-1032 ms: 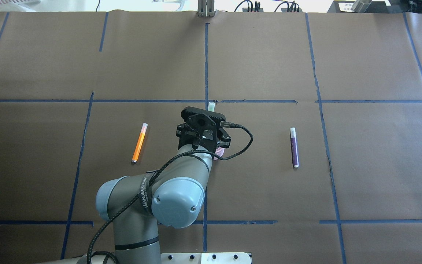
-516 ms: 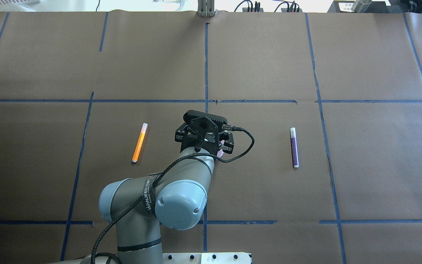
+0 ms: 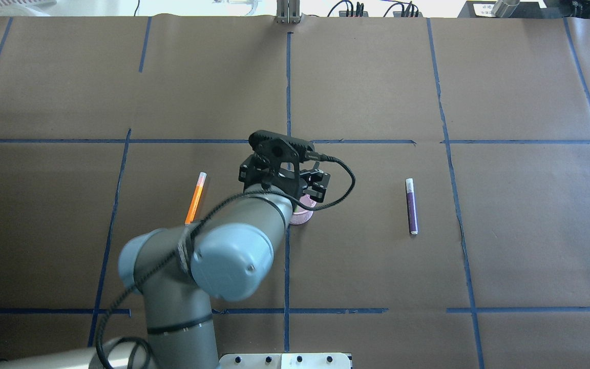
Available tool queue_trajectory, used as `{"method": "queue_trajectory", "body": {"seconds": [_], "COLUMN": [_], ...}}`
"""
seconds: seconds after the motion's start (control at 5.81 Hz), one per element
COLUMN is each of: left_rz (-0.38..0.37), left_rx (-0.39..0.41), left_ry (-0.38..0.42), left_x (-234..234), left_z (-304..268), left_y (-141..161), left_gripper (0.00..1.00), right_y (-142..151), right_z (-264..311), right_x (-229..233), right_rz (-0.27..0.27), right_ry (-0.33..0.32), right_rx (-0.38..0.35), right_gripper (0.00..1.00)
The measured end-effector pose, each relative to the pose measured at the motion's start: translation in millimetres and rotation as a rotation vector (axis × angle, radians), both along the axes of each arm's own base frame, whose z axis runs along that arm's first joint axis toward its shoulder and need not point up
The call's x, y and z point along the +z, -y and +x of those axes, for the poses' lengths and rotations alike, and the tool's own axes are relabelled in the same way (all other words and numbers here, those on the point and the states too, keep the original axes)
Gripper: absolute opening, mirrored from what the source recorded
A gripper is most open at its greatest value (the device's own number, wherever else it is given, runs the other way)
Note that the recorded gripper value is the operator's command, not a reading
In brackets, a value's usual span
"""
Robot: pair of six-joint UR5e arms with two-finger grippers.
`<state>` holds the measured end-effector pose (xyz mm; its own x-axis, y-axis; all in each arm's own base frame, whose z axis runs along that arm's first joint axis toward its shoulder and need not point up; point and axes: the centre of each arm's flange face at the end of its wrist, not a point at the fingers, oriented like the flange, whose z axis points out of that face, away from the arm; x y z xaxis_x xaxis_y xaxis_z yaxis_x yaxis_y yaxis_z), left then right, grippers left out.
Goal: Collect pens into pen holder
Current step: 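Lower the green highlighter into the pink cup and open the left gripper, then move left gripper to orange highlighter while right gripper grasps yellow highlighter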
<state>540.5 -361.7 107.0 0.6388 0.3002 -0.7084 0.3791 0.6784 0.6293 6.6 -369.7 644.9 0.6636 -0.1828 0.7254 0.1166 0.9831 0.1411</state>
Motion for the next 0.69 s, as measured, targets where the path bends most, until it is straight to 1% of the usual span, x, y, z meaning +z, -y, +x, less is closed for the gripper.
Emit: {"method": "queue_trajectory", "body": {"seconds": [0.17, 0.34, 0.52, 0.69], "left_rz": [-0.050, -0.084, -0.094, -0.096], "left_rx": [0.093, 0.144, 0.162, 0.167], "left_ry": [0.011, 0.016, 0.014, 0.011], "left_x": [16, 30, 35, 36], "left_z": [-15, -27, -33, -36], "left_y": [21, 31, 33, 32], "left_gripper": [0.96, 0.96, 0.98, 0.98], "right_y": [19, 44, 68, 83], "right_z": [-1, -3, -6, -12], "right_x": [25, 47, 69, 90], "right_rz": [-0.026, -0.048, -0.071, -0.097], "right_ry": [-0.032, -0.068, -0.112, -0.146], "right_rx": [0.004, 0.009, 0.007, -0.007], "right_gripper": [1.00, 1.00, 0.99, 0.99]}}
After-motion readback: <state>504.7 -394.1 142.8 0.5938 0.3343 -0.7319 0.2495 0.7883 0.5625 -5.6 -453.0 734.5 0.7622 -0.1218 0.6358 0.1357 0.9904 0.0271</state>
